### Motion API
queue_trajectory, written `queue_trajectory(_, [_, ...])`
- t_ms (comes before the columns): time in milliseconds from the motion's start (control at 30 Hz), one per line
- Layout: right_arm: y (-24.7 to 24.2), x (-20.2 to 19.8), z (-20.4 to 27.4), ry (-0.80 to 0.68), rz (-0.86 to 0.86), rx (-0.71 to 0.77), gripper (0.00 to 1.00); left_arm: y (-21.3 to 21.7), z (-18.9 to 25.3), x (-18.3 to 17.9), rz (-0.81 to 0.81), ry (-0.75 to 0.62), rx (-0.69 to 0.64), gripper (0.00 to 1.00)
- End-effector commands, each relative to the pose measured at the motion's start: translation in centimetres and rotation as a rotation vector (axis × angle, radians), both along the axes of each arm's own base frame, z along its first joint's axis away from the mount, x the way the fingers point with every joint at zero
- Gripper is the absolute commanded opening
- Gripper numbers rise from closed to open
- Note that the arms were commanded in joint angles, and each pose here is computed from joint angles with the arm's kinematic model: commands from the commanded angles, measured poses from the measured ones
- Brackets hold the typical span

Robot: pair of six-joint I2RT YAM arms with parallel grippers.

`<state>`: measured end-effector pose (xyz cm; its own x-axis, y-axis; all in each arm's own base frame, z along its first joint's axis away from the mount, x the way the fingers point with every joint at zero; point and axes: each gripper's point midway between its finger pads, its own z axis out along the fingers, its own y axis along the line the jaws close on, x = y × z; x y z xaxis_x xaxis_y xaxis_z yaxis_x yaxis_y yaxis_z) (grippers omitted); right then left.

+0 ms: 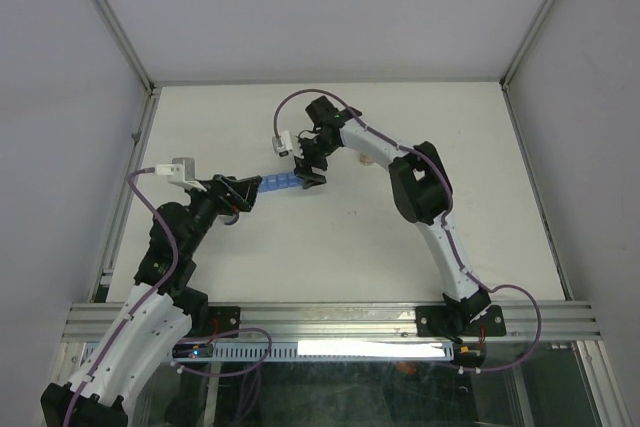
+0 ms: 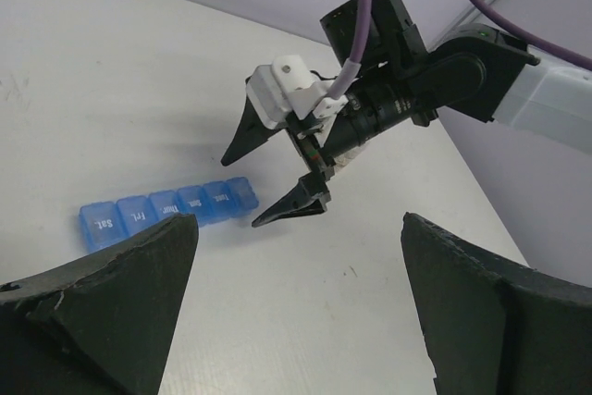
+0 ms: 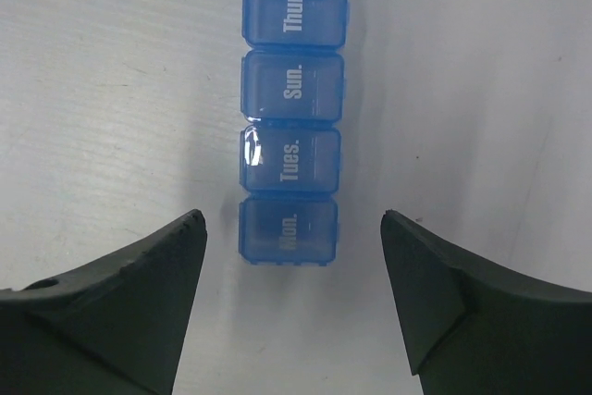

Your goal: Sort the pills into containers

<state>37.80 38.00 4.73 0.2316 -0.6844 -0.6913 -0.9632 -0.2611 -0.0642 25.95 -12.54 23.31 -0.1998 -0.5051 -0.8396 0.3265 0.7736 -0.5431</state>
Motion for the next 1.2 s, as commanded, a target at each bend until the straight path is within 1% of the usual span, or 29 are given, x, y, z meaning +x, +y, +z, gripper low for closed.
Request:
queue_trajectory(0, [2.0, 1.5, 1.3, -0.068, -0.044, 0.027, 0.79, 0.5, 1.6, 0.1, 0.024, -0.044, -0.009, 0.95])
queue_trajectory(67, [2.1, 1.6, 1.0, -0.067, -0.052, 0.019, 0.77, 0.5, 1.6, 0.0, 0.023, -0.046, -0.010, 0.95])
queue_trajectory(200, [2.1, 0.9, 0.5, -0.047, -0.050, 0.010, 0.68, 0.5, 1.5, 0.0, 0.024, -0.045, -0.009, 0.95])
queue_trajectory(267, [2.0, 0.5, 0.4, -0.040, -0.052, 0.006, 0.59, 0.5, 1.5, 0.0, 0.024, -0.045, -0.009, 0.95])
queue_trajectory(333, [1.6, 0.1, 0.6, -0.033, -0.062, 0.004, 0.46, 0.5, 1.5, 0.0, 0.025, -0.044, -0.008, 0.95])
queue_trajectory(367, [1.3, -0.3, 0.9, -0.033, -0.068, 0.003, 0.41, 0.5, 1.5, 0.0, 0.023, -0.045, -0.007, 0.95])
queue_trajectory(433, [0.4, -1.1, 2.1, -0.045, -0.076, 0.008, 0.35, 0.4, 1.5, -0.1, 0.018, -0.045, -0.006, 0.95])
queue_trajectory(633, [-4.9, -6.1, 2.8, -0.044, -0.084, -0.009, 0.30, -0.7, 1.7, -0.5, -0.034, -0.047, -0.002, 0.95])
queue_trajectory(833, [-12.5, -10.8, 2.4, -0.056, -0.078, -0.038, 0.30, -3.4, 2.0, -1.2, -0.184, -0.051, -0.002, 0.93])
queue_trajectory(967, [-16.7, -12.5, 2.3, -0.077, -0.093, -0.031, 0.30, -5.3, 1.5, -1.5, -0.287, -0.008, -0.015, 0.91])
queue_trajectory(1067, [-18.6, -13.3, 2.2, -0.102, -0.119, -0.026, 0.30, -6.5, 0.7, -1.7, -0.347, 0.035, -0.025, 0.89])
queue_trajectory(1167, [-19.9, -13.7, 1.9, -0.109, -0.151, -0.014, 0.30, -7.1, 0.3, -1.8, -0.371, 0.055, -0.034, 0.88])
